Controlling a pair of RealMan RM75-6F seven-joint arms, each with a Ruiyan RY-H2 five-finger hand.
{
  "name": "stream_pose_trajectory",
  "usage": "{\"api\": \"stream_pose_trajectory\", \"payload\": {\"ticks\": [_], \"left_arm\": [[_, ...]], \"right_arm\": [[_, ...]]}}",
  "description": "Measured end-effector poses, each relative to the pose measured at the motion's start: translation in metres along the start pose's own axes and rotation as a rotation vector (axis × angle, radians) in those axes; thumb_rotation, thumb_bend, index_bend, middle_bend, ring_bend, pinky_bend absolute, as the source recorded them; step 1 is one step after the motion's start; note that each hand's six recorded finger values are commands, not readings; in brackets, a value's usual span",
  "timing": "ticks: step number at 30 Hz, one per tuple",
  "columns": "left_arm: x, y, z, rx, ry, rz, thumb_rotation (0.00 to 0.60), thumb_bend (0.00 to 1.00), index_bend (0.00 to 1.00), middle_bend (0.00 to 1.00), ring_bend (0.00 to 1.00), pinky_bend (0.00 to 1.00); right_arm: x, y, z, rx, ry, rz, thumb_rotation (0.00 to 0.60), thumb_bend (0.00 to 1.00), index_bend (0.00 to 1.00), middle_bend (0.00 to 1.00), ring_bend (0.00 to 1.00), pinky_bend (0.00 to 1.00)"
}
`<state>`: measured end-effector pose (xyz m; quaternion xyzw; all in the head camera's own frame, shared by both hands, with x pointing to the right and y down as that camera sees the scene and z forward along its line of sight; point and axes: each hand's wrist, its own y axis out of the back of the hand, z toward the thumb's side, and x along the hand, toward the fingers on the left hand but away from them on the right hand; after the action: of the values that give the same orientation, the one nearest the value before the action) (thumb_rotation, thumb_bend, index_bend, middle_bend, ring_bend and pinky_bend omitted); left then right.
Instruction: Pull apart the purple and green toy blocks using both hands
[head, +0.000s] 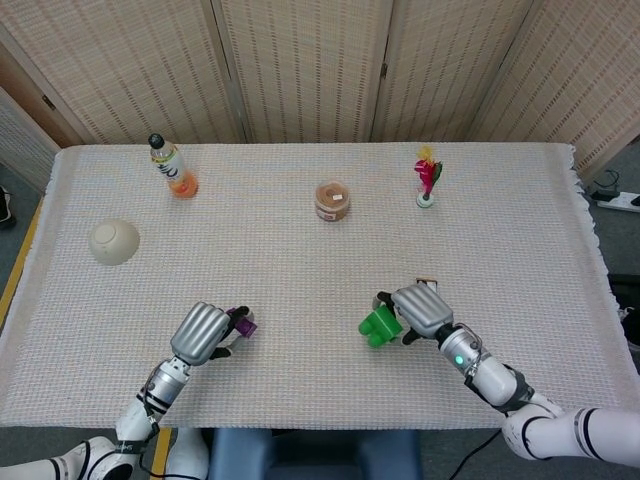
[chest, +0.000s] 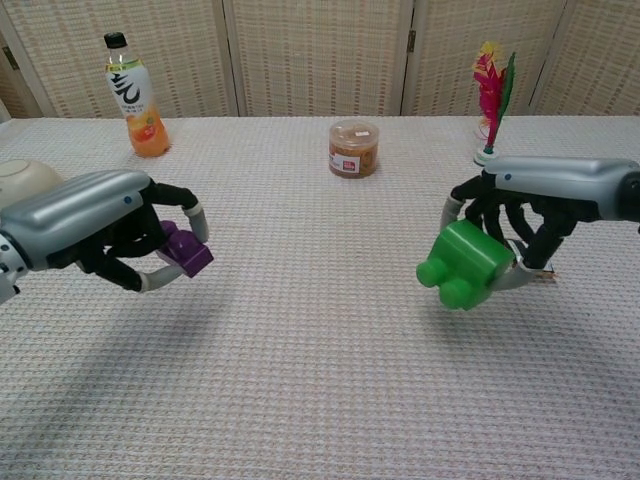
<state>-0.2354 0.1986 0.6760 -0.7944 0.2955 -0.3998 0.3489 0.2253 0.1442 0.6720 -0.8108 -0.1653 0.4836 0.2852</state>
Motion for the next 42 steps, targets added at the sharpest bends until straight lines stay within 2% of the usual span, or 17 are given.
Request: {"api": "stream_pose_trajectory", "payload": {"ticks": [4,8,18,21,25,26,29,34,39,42], "left_arm": [[0.005,-0.017,-0.005,-0.026,-0.002,-0.038,0.600,0.42,0.82,1.00,1.00,1.00],[0.009,-0.030,-0.006,-0.044,-0.008,-0.060,0.600,0.43,0.82,1.00,1.00,1.00],[0.011,-0.035,-0.012,-0.118,-0.009,-0.037,0.600,0.42,0.80,1.00,1.00,1.00],[0.012,-0.036,-0.011,-0.139,-0.019,-0.041,0.600,0.42,0.70,1.00,1.00,1.00],[0.012,-0.038,-0.010,-0.164,-0.034,-0.051,0.600,0.36,0.48,1.00,1.00,1.00],[0.012,-0.038,-0.011,-0.167,-0.035,-0.051,0.600,0.35,0.45,1.00,1.00,1.00],[0.011,-0.037,-0.013,-0.177,-0.034,-0.043,0.600,0.30,0.32,1.00,1.00,1.00],[0.012,-0.034,-0.016,-0.190,-0.021,-0.034,0.600,0.24,0.14,1.00,1.00,1.00],[0.010,-0.023,-0.014,-0.174,-0.036,-0.007,0.600,0.23,0.12,1.00,1.00,1.00],[0.004,-0.008,-0.016,-0.124,-0.050,0.013,0.600,0.23,0.12,1.00,0.99,1.00]], "right_arm": [[0.007,-0.006,-0.011,0.032,-0.076,0.022,0.600,0.24,0.78,0.58,0.48,0.60],[0.010,-0.010,-0.018,0.050,-0.111,0.033,0.600,0.24,0.78,0.55,0.46,0.58],[0.013,-0.015,-0.031,0.029,-0.150,0.048,0.600,0.24,0.67,0.46,0.41,0.54],[0.013,-0.017,-0.031,0.018,-0.147,0.064,0.600,0.24,0.49,0.34,0.33,0.49],[0.015,-0.022,-0.033,-0.005,-0.137,0.129,0.600,0.24,0.08,0.11,0.17,0.38],[0.016,-0.022,-0.034,-0.012,-0.136,0.143,0.600,0.24,0.02,0.06,0.13,0.36],[0.018,-0.019,-0.035,-0.040,-0.131,0.164,0.600,0.24,0.00,0.01,0.08,0.31],[0.022,-0.009,-0.035,-0.071,-0.112,0.164,0.600,0.24,0.00,0.00,0.04,0.27],[0.033,0.001,-0.032,-0.073,-0.089,0.159,0.600,0.24,0.00,0.00,0.03,0.25],[0.041,0.010,-0.030,-0.039,-0.073,0.123,0.600,0.24,0.00,0.00,0.02,0.24]]}}
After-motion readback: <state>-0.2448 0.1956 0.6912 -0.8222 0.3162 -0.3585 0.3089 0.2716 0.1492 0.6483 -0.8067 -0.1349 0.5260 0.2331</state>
